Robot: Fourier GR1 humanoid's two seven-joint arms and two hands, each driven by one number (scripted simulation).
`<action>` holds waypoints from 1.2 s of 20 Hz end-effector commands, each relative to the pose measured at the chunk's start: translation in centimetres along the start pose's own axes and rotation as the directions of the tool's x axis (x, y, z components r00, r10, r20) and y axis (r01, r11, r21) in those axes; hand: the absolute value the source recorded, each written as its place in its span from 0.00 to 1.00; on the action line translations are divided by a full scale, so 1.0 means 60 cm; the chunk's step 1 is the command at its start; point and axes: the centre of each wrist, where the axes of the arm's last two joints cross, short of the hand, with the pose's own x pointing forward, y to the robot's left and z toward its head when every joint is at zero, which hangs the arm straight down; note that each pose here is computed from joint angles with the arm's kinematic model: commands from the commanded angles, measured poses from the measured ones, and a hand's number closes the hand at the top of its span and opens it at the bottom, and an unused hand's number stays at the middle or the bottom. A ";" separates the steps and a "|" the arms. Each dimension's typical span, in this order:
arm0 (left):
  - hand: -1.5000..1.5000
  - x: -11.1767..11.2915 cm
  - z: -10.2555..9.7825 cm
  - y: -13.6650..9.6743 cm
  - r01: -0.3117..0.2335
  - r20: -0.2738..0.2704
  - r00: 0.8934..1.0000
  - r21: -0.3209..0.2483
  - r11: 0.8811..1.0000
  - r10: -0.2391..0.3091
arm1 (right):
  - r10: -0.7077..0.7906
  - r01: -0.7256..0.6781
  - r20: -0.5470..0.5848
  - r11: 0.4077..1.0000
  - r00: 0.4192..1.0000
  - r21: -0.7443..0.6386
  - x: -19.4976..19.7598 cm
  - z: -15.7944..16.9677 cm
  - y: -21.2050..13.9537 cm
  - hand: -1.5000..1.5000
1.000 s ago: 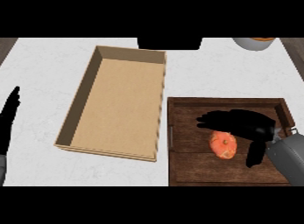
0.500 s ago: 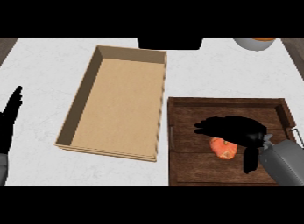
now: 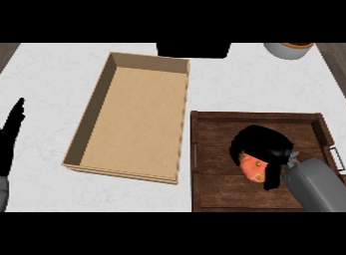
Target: Pick the squash from the tray and place it in the cardboard box
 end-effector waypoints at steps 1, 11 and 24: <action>0.50 0.003 -0.026 0.038 0.000 -0.001 1.000 -0.002 1.000 0.000 | 0.013 -0.014 -0.016 0.996 1.000 -0.089 -0.030 -0.038 -0.025 1.00; 0.50 0.021 -0.025 -0.028 -0.020 0.023 1.000 -0.028 0.999 0.020 | 0.068 -0.115 -0.168 0.950 0.983 -0.290 -0.126 -0.058 -0.179 1.00; 0.50 -0.001 -0.022 -0.015 -0.005 0.024 1.000 -0.009 1.000 0.005 | 0.161 -0.067 0.096 0.778 0.982 -0.624 -0.079 -0.091 -0.341 1.00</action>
